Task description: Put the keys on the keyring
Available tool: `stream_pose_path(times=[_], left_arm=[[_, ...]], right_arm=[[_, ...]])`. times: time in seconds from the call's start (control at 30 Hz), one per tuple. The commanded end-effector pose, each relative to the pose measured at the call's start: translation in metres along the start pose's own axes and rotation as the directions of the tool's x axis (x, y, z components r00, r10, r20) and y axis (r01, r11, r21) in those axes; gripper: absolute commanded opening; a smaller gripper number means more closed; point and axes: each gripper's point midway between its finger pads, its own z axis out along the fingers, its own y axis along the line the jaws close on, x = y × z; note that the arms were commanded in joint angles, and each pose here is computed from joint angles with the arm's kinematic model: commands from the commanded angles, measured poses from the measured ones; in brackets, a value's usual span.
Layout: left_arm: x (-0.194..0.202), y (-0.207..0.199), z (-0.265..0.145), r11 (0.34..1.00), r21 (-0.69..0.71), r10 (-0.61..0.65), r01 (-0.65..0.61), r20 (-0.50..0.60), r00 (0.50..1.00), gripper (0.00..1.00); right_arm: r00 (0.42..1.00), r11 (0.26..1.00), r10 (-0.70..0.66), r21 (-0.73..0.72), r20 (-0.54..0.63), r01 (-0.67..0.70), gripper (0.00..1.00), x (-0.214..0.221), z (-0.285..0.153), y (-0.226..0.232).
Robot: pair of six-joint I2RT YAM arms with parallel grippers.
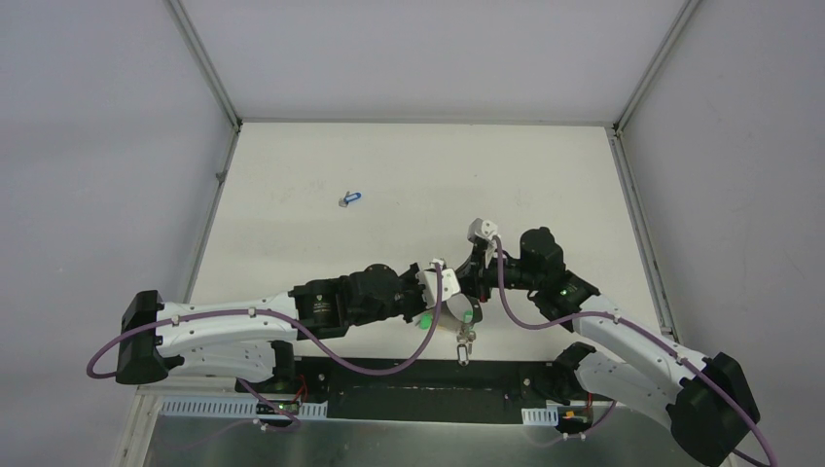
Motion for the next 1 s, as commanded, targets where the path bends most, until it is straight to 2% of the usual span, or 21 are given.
stream_pose_path(times=[0.0,0.53,0.7,0.77,0.8,0.97], left_arm=[[-0.014,0.001,-0.005,1.0,0.0,-0.017,0.017,0.022,1.0,0.0],[0.009,0.001,-0.004,0.998,0.0,0.066,-0.066,-0.072,0.995,0.01],[0.008,0.007,-0.007,0.997,-0.034,0.063,-0.066,-0.078,0.995,0.22],[0.006,0.011,-0.009,0.996,-0.059,0.058,-0.062,-0.074,0.996,0.35],[0.005,0.013,-0.01,0.996,-0.066,0.056,-0.061,-0.071,0.996,0.45],[-0.005,0.018,-0.014,0.995,-0.088,0.043,-0.046,-0.041,0.998,0.47]], right_arm=[[0.994,0.998,-0.04,0.049,0.106,0.035,0.0,-0.032,-0.002,-0.005],[0.992,0.999,-0.005,0.046,0.126,-0.001,0.0,-0.04,-0.002,-0.003],[0.992,0.999,-0.006,0.041,0.129,0.001,0.0,-0.042,-0.002,-0.001],[0.992,0.999,-0.005,0.037,0.129,0.001,0.0,-0.042,-0.002,-0.001],[0.992,0.999,-0.005,0.035,0.13,0.001,0.0,-0.042,-0.002,0.0],[0.991,1.0,-0.007,0.028,0.131,0.004,0.0,-0.043,-0.002,0.001]])
